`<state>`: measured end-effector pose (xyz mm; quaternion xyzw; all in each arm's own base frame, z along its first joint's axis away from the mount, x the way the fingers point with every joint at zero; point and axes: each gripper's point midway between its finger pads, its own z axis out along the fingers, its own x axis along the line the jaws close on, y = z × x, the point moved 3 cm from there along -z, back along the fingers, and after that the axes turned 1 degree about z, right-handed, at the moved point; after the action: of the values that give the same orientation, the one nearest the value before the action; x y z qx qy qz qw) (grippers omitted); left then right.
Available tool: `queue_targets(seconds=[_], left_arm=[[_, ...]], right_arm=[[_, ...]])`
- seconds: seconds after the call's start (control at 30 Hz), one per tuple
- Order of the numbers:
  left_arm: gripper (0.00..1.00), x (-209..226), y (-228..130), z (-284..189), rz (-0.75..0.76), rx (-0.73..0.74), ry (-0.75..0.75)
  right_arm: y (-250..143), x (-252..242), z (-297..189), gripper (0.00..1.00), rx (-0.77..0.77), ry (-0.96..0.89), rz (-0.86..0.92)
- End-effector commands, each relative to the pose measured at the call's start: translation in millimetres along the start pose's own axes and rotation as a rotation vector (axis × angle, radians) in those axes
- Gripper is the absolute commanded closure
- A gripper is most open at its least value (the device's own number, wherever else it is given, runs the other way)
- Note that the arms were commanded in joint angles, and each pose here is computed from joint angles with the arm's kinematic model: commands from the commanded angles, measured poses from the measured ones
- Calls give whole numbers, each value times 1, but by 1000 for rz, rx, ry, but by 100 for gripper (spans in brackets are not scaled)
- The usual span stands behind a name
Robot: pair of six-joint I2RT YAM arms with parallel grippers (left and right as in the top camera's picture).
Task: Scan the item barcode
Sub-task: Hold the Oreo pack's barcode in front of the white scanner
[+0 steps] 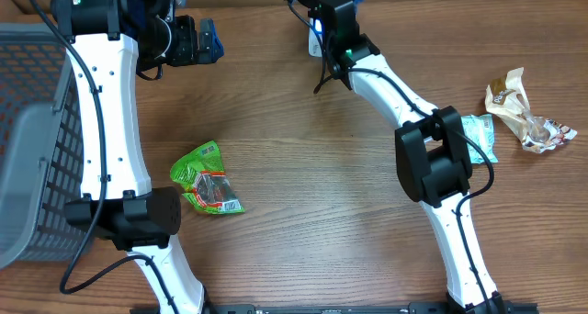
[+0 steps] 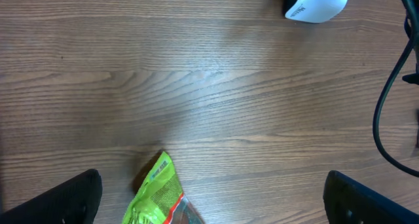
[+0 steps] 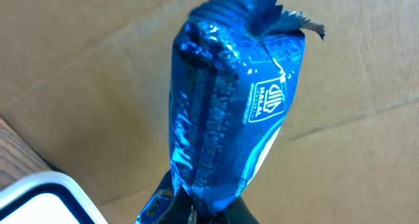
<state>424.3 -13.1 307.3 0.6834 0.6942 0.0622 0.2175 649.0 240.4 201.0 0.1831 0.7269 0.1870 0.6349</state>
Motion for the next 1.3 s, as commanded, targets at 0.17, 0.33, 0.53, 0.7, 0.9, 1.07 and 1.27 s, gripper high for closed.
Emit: queue_targets(seconds=[0.17, 0.33, 0.53, 0.7, 0.9, 1.07, 1.27], left_arm=[[0, -3, 0, -1, -7, -3, -1], [0, -3, 0, -1, -7, -3, -1], [0, -3, 0, -1, -7, -3, -1], [0, -3, 0, -1, -7, -3, -1], [0, -3, 0, -1, -7, -3, -1], [0, -3, 0, -1, -7, -3, -1], [0, -3, 0, -1, -7, -3, -1]], right_arm=[[12, -6, -1, 96, -69, 5, -103], [11, -5, 0, 96, -70, 14, -105], [8, 9, -1, 96, -67, 79, -125], [8, 9, -1, 96, -76, 79, -198], [5, 13, 0, 96, -71, 102, -206], [1, 18, -1, 96, -55, 127, -215], [1, 18, -1, 96, -56, 126, -215]])
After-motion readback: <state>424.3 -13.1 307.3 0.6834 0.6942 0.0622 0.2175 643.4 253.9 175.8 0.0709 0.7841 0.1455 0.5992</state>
